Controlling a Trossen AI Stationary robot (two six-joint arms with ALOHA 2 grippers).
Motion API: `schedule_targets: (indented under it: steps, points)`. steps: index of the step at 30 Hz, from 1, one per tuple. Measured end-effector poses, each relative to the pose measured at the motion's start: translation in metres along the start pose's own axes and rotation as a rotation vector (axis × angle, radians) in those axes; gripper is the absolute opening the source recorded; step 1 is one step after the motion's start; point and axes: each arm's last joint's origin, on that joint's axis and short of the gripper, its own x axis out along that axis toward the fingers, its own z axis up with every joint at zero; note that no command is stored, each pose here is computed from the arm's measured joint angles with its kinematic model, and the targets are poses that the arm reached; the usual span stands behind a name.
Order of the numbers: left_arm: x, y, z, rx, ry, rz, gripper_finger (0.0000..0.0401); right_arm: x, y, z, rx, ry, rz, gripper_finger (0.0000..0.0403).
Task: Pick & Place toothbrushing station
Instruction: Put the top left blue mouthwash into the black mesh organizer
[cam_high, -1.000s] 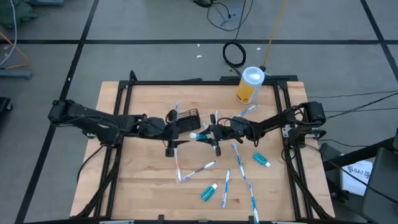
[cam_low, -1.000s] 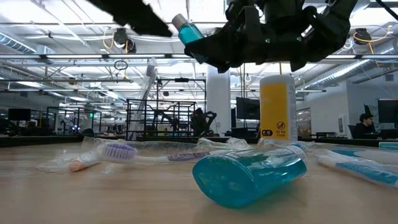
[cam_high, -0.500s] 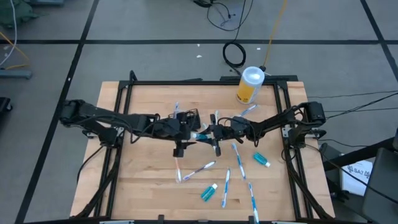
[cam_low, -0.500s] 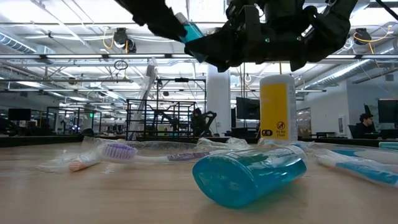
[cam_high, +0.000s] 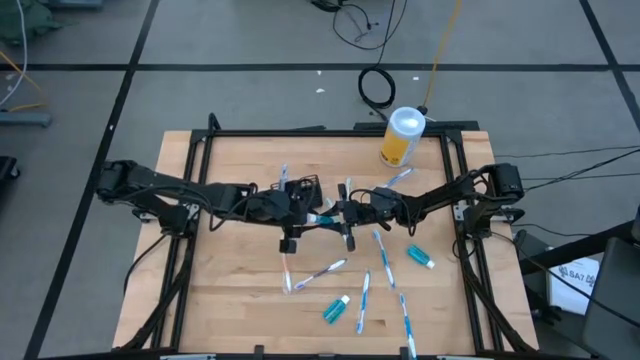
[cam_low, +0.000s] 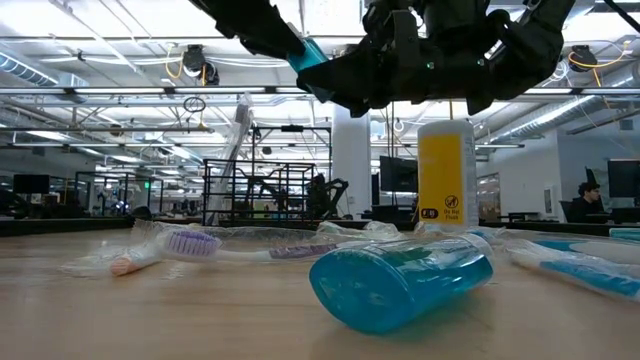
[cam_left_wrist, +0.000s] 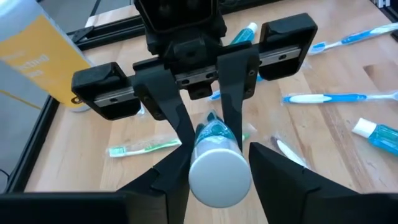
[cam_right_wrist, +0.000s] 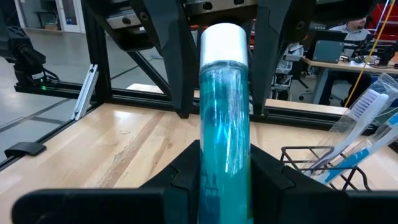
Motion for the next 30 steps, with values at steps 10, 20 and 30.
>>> schedule_targets:
  steps: [10, 20, 30]
  points:
    - [0.0, 0.0003, 0.0017, -0.003, -0.018, 0.004, 0.0135, 0.0, 0.0001, -0.0015, 0.003, 0.016, 0.001, 0.0082]
    - [-0.0001, 0.0003, 0.0015, -0.007, -0.016, 0.006, 0.0104, -0.0001, 0.0001, -0.0018, 0.003, 0.017, -0.001, 0.0085]
    - [0.0001, -0.0004, -0.0023, -0.027, 0.019, -0.002, 0.0095, -0.0001, 0.0, -0.0015, 0.005, 0.014, -0.003, 0.0131]
